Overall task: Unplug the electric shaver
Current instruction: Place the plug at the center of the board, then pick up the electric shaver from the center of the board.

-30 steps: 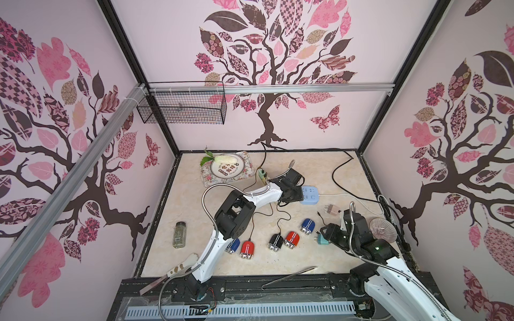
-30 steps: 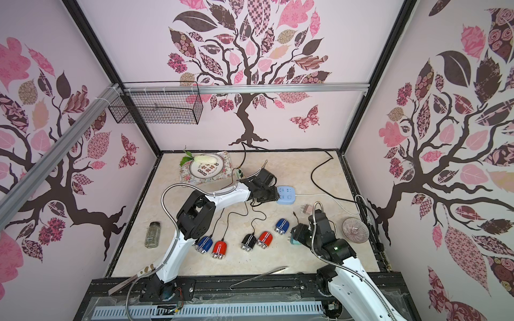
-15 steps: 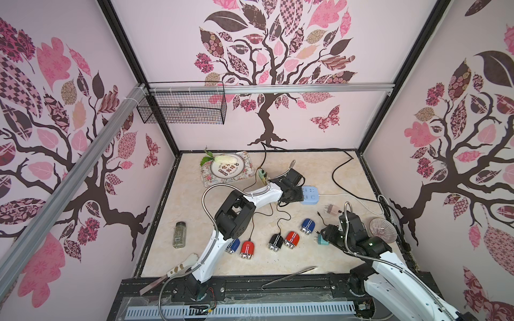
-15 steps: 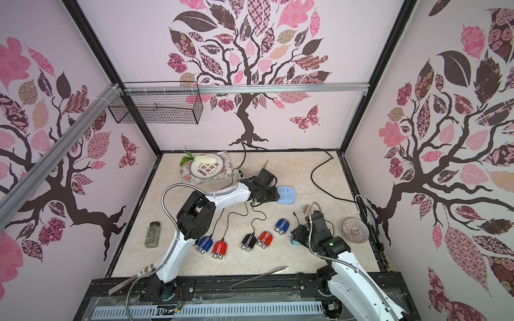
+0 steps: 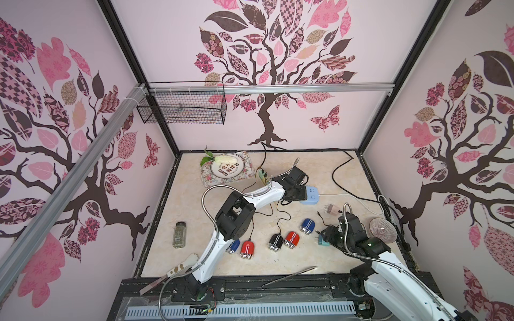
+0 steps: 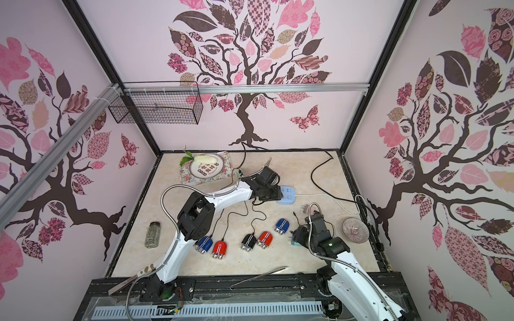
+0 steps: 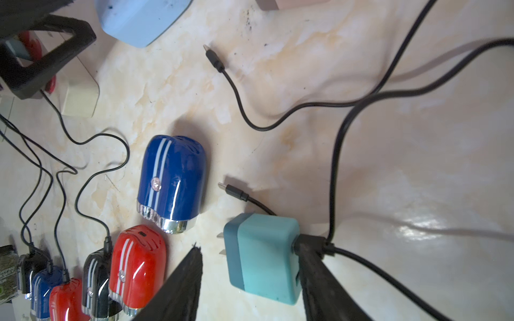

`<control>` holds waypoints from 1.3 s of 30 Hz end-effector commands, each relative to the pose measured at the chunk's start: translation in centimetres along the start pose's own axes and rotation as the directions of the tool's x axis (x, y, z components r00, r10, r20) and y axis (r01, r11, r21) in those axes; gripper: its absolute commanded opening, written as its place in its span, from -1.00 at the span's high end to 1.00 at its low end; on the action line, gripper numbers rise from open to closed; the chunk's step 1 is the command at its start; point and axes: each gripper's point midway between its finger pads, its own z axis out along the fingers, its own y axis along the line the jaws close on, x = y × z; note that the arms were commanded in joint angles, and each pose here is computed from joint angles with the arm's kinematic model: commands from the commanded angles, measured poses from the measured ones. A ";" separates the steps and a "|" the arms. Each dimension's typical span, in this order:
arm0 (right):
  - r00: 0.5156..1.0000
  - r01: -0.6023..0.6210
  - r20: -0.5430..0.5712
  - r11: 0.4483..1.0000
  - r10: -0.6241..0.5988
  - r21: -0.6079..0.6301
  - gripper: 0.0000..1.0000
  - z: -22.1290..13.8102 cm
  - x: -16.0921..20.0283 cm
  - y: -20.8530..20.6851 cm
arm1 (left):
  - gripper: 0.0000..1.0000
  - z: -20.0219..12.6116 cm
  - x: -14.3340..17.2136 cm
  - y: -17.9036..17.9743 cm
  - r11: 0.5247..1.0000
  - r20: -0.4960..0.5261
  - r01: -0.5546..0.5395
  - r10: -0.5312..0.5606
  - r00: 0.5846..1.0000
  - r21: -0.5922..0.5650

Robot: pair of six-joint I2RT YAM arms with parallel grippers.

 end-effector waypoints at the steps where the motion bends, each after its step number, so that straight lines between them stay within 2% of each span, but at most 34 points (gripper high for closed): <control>1: 0.998 0.026 0.058 0.998 -0.023 -0.051 -0.19 -1.8 -1.9 2.0 | -0.14 -3.8 -2.7 -3.1 0.998 0.084 -0.047 0.043 0.996 0.051; 10: 0.992 0.073 0.111 0.995 -0.065 -0.068 -0.22 -3.6 -4.2 4.2 | -0.21 -7.1 -3.8 -5.0 0.994 0.123 -0.075 0.065 0.990 0.078; 17: 0.988 0.124 0.108 0.988 -0.113 -0.097 -0.16 -3.7 -5.6 6.5 | -0.47 -11.5 -4.5 -5.3 0.992 0.175 -0.116 0.106 0.979 0.047; 22: 0.982 0.162 0.108 0.983 -0.152 -0.090 -0.15 -3.1 -6.6 7.7 | -0.57 -14.3 -3.3 -2.5 0.988 0.190 -0.139 0.149 0.970 -0.065; 32: 0.977 0.208 0.075 0.972 -0.200 -0.113 -0.12 -0.7 -6.5 10.3 | -0.59 -18.2 1.6 4.0 0.962 0.166 -0.140 0.182 0.969 -0.235; 39: 0.956 0.289 0.074 0.954 -0.283 -0.083 -0.16 0.4 -6.1 12.7 | -0.59 -19.8 5.8 7.2 0.950 0.151 -0.134 0.182 0.972 -0.280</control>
